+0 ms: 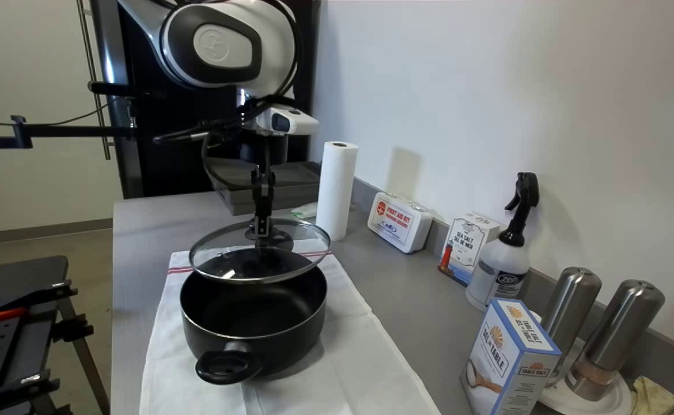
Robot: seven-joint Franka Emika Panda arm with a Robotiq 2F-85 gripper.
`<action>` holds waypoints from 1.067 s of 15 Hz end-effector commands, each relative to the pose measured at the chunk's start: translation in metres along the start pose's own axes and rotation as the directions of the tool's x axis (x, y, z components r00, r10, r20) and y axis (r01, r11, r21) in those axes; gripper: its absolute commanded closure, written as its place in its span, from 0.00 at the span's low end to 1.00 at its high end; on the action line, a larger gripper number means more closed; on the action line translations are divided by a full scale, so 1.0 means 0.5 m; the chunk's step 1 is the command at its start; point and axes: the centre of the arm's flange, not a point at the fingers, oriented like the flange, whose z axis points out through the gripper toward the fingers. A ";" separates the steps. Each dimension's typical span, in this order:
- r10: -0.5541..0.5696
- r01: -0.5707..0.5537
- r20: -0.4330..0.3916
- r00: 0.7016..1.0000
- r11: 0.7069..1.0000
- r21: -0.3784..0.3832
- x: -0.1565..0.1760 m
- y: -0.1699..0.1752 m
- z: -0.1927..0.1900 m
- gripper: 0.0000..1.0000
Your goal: Remove the lid from the pot
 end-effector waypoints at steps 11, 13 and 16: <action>-0.274 0.271 -0.063 0.960 0.961 -0.049 -0.134 -0.222 -0.028 0.75; -0.288 0.286 -0.068 0.955 0.958 -0.039 -0.144 -0.258 -0.022 0.75; -0.308 0.307 -0.073 0.948 0.951 -0.023 -0.156 -0.320 -0.002 0.75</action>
